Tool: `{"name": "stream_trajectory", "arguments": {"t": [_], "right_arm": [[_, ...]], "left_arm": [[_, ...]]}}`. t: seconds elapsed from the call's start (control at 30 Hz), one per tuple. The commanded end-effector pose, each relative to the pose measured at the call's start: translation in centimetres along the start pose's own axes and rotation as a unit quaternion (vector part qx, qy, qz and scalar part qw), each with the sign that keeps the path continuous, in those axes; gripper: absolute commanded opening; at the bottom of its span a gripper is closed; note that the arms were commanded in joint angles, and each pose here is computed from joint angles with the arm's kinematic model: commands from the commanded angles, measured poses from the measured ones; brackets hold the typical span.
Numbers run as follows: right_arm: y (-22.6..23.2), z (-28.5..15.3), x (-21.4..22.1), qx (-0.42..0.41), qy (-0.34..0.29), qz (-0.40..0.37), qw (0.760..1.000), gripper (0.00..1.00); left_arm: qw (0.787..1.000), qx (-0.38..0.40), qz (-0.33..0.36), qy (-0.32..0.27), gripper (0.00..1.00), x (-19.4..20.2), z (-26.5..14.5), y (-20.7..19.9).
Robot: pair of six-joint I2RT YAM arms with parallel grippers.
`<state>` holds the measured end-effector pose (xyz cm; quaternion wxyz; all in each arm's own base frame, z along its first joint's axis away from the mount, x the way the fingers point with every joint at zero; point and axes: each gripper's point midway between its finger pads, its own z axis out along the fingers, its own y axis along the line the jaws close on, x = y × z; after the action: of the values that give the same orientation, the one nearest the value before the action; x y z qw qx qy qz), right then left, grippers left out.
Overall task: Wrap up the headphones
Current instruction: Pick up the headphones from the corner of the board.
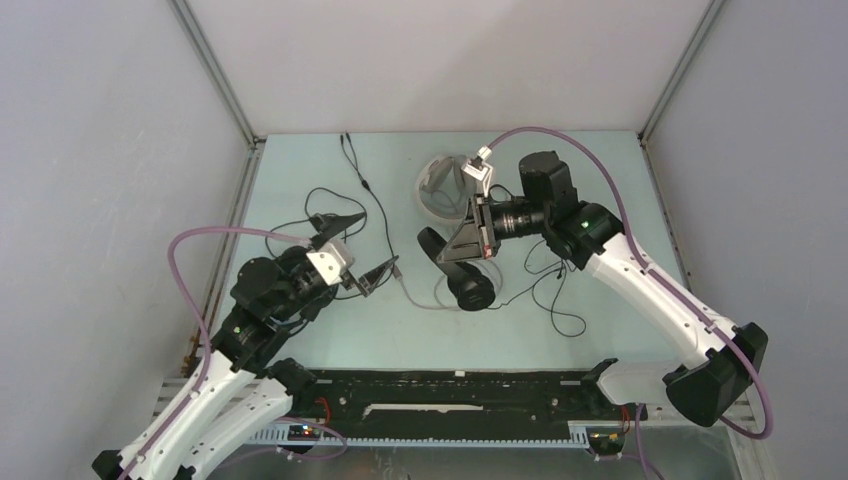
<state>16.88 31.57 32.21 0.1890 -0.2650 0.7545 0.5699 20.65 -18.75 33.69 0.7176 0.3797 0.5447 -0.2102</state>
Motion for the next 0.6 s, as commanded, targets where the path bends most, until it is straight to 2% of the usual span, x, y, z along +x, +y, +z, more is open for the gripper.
{"name": "stream_trajectory", "arguments": {"t": [0.0,0.13,0.27,0.57], "right_arm": [[4.1,-1.2,-0.8,-0.065,-0.009,0.007,0.998,0.00],[3.8,-0.5,-0.5,-0.079,-0.009,0.039,0.996,0.00],[4.6,0.1,-1.4,-0.096,-0.021,0.056,0.994,0.00],[6.4,0.8,-2.6,-0.136,-0.044,0.063,0.988,0.00]], "left_arm": [[0.994,0.027,0.097,-0.048,0.97,-1.6,0.5,-0.6],[0.992,0.053,0.106,-0.039,0.97,-0.7,1.0,-1.7],[0.994,0.038,0.096,-0.029,0.99,0.5,1.6,-1.4],[0.995,0.045,0.068,-0.061,0.98,0.8,2.5,-2.2]]}}
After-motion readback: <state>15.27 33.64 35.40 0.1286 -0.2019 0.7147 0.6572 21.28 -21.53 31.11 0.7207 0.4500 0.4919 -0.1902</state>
